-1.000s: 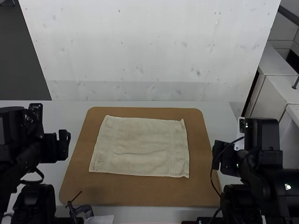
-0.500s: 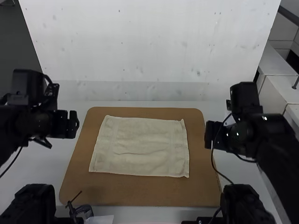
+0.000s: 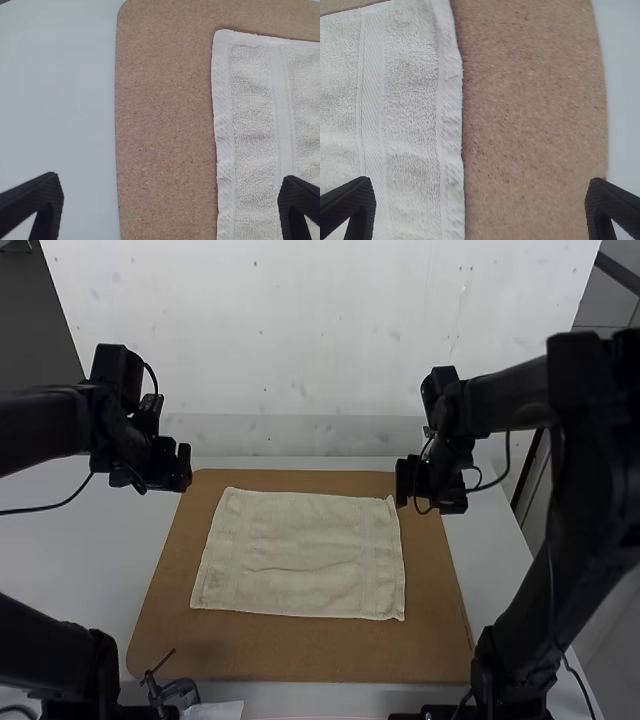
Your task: Fold the towel.
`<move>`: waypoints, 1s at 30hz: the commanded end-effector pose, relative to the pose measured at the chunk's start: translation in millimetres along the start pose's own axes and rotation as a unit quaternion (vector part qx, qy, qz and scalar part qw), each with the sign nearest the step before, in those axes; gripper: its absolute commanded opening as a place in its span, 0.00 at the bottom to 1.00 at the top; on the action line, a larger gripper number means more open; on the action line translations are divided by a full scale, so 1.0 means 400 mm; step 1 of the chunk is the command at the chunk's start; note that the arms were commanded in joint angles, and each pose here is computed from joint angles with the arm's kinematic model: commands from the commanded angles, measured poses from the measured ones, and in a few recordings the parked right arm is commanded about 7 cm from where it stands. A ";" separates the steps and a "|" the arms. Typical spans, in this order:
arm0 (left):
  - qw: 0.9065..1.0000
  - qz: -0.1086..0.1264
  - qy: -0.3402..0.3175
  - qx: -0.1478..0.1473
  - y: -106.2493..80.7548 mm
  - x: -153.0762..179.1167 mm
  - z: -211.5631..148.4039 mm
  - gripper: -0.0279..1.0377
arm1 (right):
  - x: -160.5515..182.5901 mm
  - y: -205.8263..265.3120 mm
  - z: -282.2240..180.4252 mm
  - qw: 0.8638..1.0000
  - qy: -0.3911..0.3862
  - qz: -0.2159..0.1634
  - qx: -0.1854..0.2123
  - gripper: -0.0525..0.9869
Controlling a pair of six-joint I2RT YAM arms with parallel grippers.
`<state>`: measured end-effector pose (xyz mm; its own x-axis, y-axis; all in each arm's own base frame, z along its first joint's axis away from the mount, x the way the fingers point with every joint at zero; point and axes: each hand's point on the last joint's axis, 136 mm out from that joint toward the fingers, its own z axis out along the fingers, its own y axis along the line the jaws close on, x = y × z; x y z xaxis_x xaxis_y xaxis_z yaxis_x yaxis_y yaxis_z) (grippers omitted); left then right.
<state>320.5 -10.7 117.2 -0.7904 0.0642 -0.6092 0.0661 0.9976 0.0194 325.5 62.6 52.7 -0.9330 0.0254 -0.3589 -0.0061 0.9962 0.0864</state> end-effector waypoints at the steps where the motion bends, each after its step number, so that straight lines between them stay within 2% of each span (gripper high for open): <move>1: 1.000 0.002 -0.020 -0.006 0.011 -0.045 0.009 0.93 | -0.044 0.045 0.059 1.000 0.021 -0.005 -0.006 0.92; 8: 1.000 -0.002 -0.016 -0.007 0.021 -0.045 0.044 0.93 | -0.095 0.059 0.167 0.999 0.052 -0.004 0.003 0.92; 23: 1.000 0.002 -0.024 0.002 0.011 -0.047 0.049 0.93 | -0.146 0.056 0.282 0.997 0.058 0.005 0.046 0.91; 28: 1.000 0.001 -0.016 0.005 0.012 -0.031 0.072 0.93 | -0.114 0.066 0.330 0.995 0.080 -0.011 0.066 0.65; 30: 1.000 -0.001 -0.005 0.005 0.014 -0.021 0.093 0.93 | -0.091 0.076 0.343 0.993 0.094 -0.021 0.070 0.43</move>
<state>348.6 -7.9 108.0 -0.7621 0.0578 -0.6448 0.0621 0.9979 0.0161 418.6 97.0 -42.4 -0.9755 0.0102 -0.2197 0.0121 0.9999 -0.0074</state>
